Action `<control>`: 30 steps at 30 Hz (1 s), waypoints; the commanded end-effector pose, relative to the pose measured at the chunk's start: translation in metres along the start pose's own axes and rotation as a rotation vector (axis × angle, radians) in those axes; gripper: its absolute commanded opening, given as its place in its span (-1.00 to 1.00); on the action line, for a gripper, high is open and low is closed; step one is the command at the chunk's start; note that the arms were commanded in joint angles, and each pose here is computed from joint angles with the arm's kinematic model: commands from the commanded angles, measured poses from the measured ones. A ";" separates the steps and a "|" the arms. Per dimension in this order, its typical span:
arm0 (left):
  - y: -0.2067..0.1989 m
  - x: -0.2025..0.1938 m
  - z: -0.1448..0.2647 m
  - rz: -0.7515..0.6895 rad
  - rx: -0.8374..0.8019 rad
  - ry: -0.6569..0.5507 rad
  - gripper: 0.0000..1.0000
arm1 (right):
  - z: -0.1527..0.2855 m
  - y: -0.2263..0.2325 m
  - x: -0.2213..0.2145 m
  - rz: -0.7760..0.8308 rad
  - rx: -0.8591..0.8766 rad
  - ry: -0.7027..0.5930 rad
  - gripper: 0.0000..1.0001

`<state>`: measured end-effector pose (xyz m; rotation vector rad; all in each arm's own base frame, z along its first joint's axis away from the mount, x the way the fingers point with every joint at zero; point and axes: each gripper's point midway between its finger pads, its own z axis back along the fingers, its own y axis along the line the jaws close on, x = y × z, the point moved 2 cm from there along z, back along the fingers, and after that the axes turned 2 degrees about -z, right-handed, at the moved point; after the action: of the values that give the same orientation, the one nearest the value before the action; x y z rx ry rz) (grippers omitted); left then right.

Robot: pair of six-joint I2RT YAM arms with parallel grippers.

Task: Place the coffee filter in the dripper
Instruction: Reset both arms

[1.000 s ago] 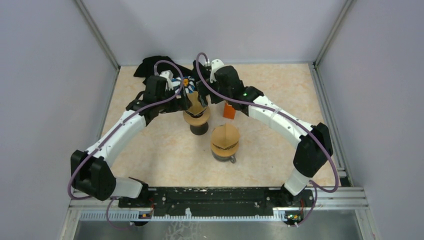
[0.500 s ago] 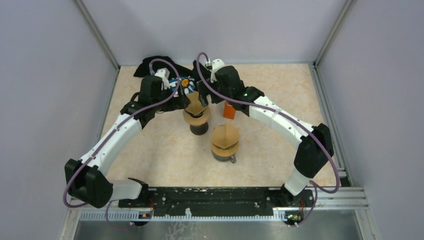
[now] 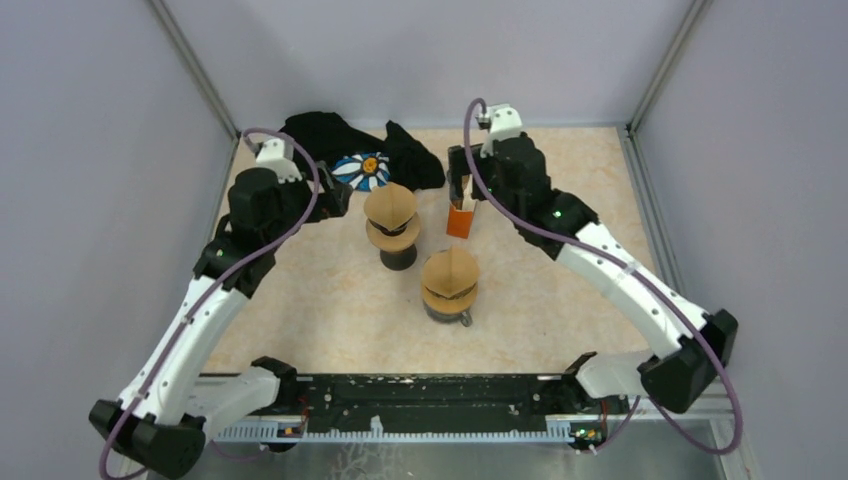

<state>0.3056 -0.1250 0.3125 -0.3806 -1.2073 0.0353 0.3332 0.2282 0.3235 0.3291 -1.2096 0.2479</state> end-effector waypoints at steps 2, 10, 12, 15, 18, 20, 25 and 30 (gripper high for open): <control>0.018 0.009 0.030 -0.037 0.049 -0.138 0.99 | 0.055 -0.049 0.024 -0.036 -0.203 -0.138 0.90; 0.037 0.010 0.079 -0.047 0.087 -0.278 0.99 | 0.120 -0.094 0.009 -0.079 -0.375 -0.216 0.96; 0.042 0.009 0.090 -0.054 0.099 -0.316 0.99 | 0.133 -0.107 0.000 -0.091 -0.433 -0.227 0.97; 0.049 0.003 0.103 -0.086 0.103 -0.356 0.99 | 0.148 -0.117 -0.014 -0.114 -0.462 -0.239 0.98; 0.058 -0.005 0.112 -0.090 0.124 -0.383 0.99 | 0.158 -0.123 -0.026 -0.136 -0.468 -0.255 0.98; 0.061 -0.011 0.114 -0.085 0.126 -0.391 0.99 | 0.163 -0.126 -0.032 -0.155 -0.473 -0.267 0.98; 0.070 -0.024 0.112 -0.047 0.156 -0.399 0.99 | 0.167 -0.127 -0.033 -0.177 -0.463 -0.289 0.98; 0.074 -0.034 0.103 -0.036 0.170 -0.385 0.99 | 0.168 -0.128 -0.033 -0.176 -0.473 -0.286 0.98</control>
<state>0.2086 -0.0392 0.2880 -0.2102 -1.5500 0.1468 0.2216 0.0507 0.3205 0.0472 -1.4341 -0.1952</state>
